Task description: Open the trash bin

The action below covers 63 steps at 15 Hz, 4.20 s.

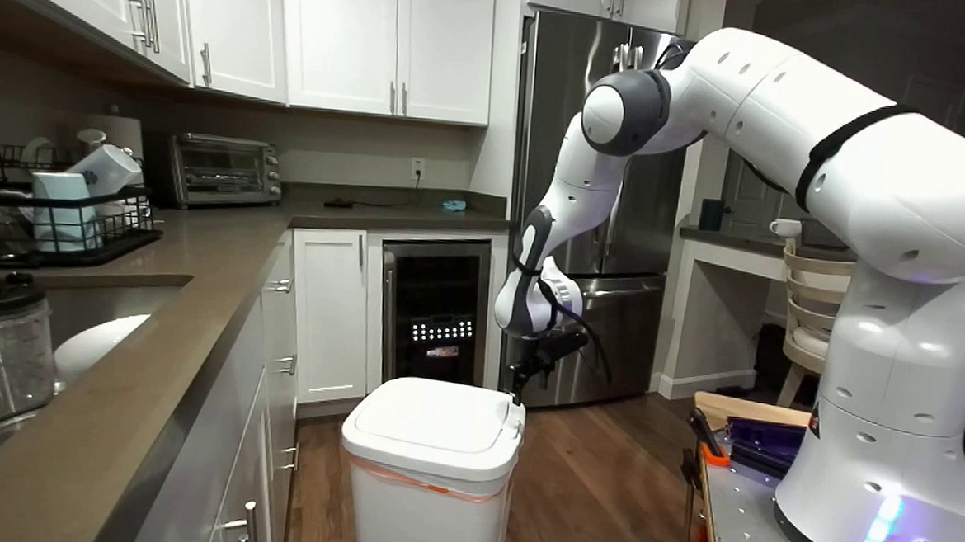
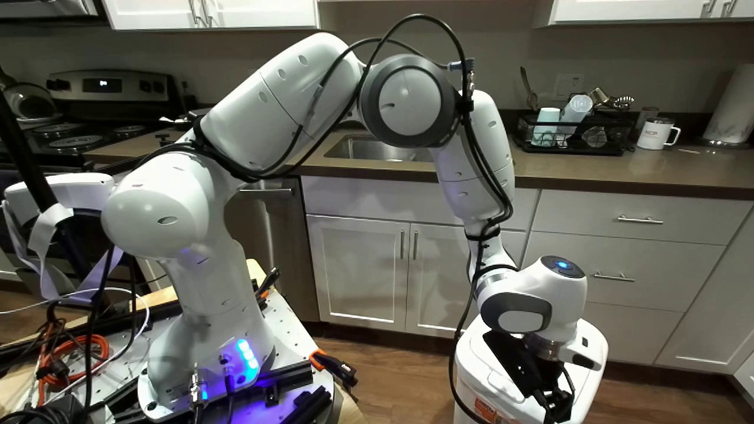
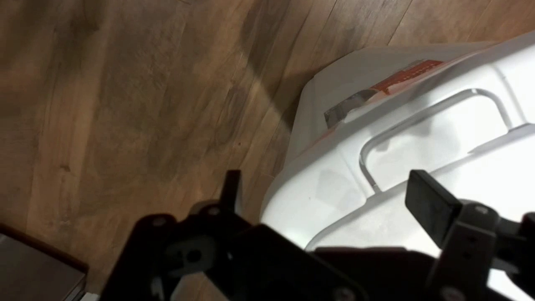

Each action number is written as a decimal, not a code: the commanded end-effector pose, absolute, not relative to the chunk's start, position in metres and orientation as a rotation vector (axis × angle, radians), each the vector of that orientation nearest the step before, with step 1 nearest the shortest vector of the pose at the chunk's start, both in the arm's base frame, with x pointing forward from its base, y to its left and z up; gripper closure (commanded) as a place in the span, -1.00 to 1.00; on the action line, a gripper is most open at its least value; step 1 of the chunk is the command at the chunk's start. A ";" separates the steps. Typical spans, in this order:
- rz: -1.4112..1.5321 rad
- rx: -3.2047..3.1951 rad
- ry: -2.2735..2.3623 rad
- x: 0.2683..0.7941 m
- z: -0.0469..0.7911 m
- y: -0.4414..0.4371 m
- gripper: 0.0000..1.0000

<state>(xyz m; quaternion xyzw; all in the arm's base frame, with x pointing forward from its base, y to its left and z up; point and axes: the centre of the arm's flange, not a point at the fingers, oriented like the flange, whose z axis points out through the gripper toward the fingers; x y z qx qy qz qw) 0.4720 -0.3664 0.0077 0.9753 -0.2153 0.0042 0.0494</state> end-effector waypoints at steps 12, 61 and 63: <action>-0.053 2.961 -0.719 0.474 -0.016 -0.348 -1.00; 0.031 3.076 -0.822 0.459 -0.040 -0.368 -1.00; 0.033 3.086 -0.826 0.459 -0.050 -0.371 -1.00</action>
